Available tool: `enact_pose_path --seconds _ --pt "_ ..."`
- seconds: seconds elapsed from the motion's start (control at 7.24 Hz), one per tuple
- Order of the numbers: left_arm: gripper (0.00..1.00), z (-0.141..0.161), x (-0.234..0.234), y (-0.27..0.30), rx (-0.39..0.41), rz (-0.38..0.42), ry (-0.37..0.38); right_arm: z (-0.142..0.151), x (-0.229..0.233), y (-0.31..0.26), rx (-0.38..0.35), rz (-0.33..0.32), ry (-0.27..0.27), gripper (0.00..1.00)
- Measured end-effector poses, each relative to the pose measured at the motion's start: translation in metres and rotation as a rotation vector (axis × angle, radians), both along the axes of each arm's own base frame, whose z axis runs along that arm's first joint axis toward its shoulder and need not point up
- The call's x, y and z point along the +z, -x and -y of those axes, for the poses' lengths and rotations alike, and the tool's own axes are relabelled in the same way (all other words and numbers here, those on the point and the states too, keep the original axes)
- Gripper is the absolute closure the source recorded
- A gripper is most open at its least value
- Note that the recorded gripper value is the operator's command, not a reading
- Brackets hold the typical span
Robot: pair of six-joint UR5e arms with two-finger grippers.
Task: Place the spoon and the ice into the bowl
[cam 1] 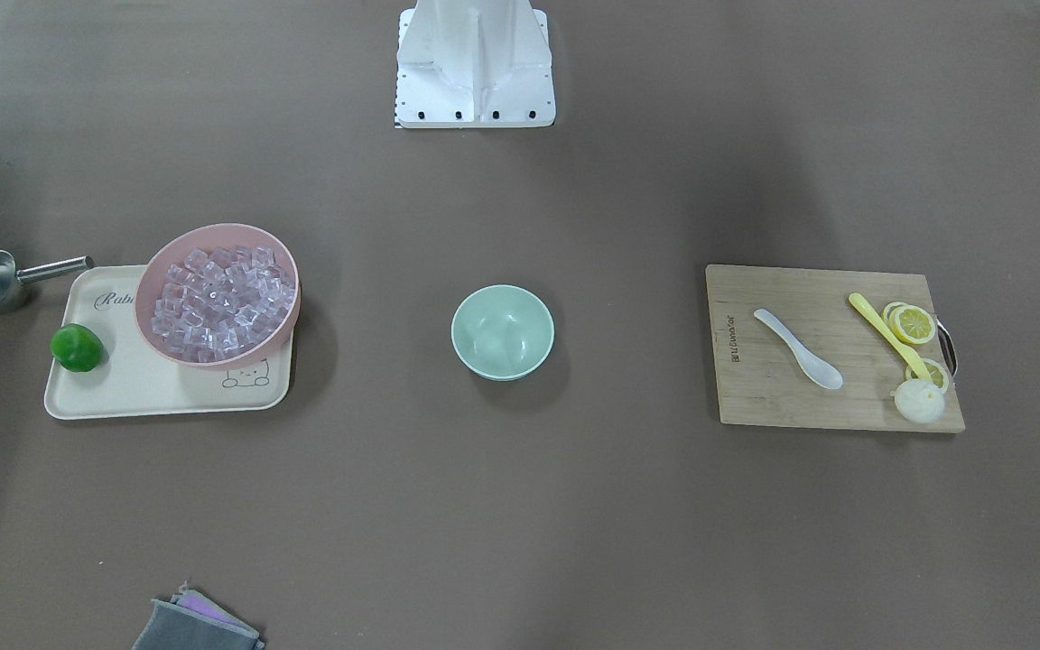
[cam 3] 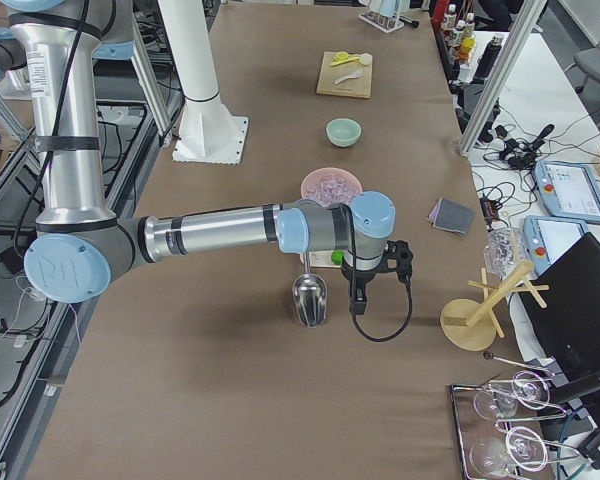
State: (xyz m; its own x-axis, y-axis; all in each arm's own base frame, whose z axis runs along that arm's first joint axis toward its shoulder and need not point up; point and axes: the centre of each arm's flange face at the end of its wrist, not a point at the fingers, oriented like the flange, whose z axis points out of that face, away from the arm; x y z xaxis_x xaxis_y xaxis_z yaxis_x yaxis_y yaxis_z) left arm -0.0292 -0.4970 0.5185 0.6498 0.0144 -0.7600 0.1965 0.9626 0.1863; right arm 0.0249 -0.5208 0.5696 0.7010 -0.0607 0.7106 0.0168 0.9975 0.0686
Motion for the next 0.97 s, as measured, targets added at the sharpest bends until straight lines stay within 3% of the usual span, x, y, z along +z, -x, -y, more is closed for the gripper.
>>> enact_pose_path --seconds 0.28,0.41,0.97 --pt "0.02 0.014 -0.037 -0.027 -0.101 -0.058 0.041 0.010 -0.012 0.008 -0.012 0.005 -0.023 0.00" --pt "0.02 0.016 -0.039 -0.051 -0.126 -0.055 0.022 0.012 -0.017 0.010 -0.008 0.009 -0.023 0.00" --pt "0.03 0.018 -0.059 -0.188 -0.227 0.013 0.045 0.017 -0.034 0.020 0.048 0.096 0.049 0.00"
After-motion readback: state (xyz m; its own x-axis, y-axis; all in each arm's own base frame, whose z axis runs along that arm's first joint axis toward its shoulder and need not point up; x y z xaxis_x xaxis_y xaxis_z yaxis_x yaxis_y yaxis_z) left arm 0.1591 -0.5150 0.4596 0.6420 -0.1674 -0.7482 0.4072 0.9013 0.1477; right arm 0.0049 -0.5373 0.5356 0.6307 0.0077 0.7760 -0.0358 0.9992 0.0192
